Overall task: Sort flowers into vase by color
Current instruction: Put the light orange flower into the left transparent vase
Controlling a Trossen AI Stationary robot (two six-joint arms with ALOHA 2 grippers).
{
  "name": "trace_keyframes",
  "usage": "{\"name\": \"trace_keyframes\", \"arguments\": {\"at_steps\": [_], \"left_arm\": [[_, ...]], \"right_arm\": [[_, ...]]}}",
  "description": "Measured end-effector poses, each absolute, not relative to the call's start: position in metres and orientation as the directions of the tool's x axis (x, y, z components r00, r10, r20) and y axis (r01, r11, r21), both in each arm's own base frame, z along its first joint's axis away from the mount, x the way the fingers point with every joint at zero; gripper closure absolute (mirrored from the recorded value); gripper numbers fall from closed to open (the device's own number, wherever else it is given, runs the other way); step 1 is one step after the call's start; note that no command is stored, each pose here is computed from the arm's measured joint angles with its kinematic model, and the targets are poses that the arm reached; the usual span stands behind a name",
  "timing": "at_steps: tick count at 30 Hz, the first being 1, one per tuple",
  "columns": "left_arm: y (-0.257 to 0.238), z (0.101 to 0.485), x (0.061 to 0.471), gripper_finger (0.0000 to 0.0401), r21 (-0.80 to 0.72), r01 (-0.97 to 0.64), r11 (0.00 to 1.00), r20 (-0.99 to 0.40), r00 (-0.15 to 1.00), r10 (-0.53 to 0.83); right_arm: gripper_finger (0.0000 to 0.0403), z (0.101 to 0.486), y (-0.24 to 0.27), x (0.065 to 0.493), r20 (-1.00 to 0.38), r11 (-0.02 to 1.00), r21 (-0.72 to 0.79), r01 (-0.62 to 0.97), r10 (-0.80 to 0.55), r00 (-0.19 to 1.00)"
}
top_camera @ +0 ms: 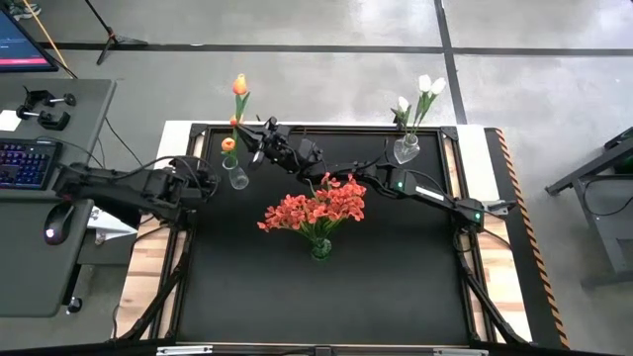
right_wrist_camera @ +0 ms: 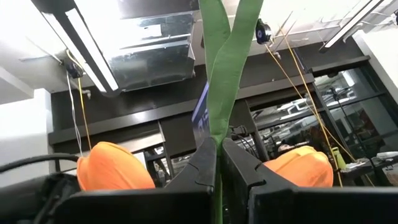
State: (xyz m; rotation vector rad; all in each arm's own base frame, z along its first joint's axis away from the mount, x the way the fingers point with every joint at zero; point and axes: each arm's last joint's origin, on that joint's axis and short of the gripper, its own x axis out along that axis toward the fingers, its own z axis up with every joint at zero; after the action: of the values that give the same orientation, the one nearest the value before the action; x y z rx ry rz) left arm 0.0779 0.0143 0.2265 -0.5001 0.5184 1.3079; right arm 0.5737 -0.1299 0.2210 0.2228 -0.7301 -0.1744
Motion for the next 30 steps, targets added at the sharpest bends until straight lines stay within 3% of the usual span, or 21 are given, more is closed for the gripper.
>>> {"name": "trace_keyframes", "arguments": {"at_steps": [7,16,22,30], "left_arm": [[0.021,0.216,0.085,0.0401,-0.067,-0.977,0.203,-0.550,0.206,0.810],[0.041,0.214,0.093,0.0401,0.022,-0.987,0.160,-0.523,0.125,0.843],[0.057,0.206,0.101,0.0401,0.042,-0.972,0.229,-0.547,0.170,0.820],[0.065,0.209,0.100,0.0401,0.059,-0.970,0.234,-0.540,0.166,0.825]], "right_arm": [[0.0402,0.220,-0.130,0.574,0.634,0.963,0.259,0.078,-0.230,0.739],[0.0402,0.219,-0.129,0.575,0.622,0.964,0.255,0.074,-0.223,0.750],[0.0402,0.219,-0.129,0.575,0.622,0.964,0.255,0.074,-0.223,0.750],[0.0402,0.219,-0.129,0.575,0.623,0.964,0.256,0.073,-0.223,0.750]]}}
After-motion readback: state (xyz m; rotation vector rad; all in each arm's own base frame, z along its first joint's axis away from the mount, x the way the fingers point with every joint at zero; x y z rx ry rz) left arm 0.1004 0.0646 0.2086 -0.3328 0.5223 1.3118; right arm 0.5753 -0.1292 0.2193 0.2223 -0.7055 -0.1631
